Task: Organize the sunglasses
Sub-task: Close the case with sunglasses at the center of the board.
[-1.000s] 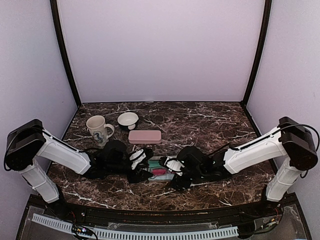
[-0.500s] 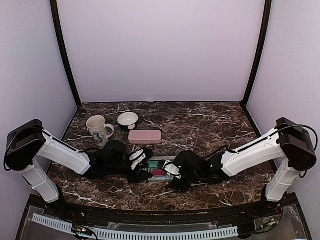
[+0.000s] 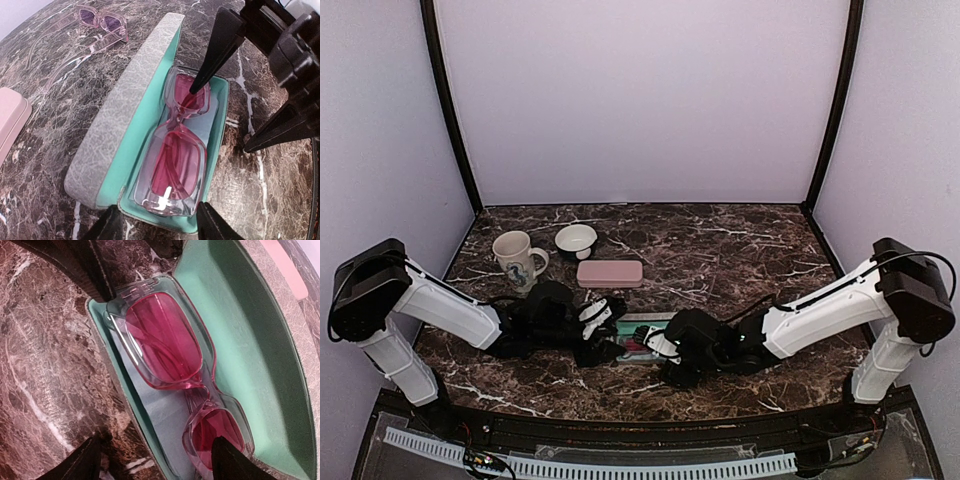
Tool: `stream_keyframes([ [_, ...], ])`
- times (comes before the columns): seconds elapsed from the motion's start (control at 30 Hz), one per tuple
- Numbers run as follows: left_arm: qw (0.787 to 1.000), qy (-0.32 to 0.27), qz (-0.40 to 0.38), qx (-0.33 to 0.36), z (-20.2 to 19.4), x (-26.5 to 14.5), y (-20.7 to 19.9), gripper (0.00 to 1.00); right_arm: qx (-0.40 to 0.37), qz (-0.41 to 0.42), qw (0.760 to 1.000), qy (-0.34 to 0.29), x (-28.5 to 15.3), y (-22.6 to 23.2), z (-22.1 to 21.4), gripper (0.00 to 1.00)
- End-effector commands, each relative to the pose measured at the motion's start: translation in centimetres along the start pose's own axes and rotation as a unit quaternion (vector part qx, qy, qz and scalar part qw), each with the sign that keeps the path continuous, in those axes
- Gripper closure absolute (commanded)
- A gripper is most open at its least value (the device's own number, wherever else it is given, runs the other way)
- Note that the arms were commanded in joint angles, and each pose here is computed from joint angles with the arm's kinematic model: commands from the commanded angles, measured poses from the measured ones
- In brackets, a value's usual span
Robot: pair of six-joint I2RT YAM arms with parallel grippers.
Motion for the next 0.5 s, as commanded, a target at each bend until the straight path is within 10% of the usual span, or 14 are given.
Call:
stream_keyframes([
  [0.0,1.0,-0.007,0.003,0.005,0.4,-0.4,-0.1,0.48,0.008,0.006,1.0,-0.014,-1.1,0.4,1.0,0.25],
  [0.47,0.998,-0.047,0.029,-0.006,2.2,-1.6,0.7,0.45,0.098,0.031,0.989,-0.108,-6.4,-1.4,3.4,0.21],
])
Point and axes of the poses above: each gripper's point midway between its finger pads, its own x axis out along the fingers, its own y axis along the line the jaws close on, z = x × y, the point moved 1 cm from there along -x, back along the fingers, and after that the axes turned 3 degrees about x, right-handed, at the moved point
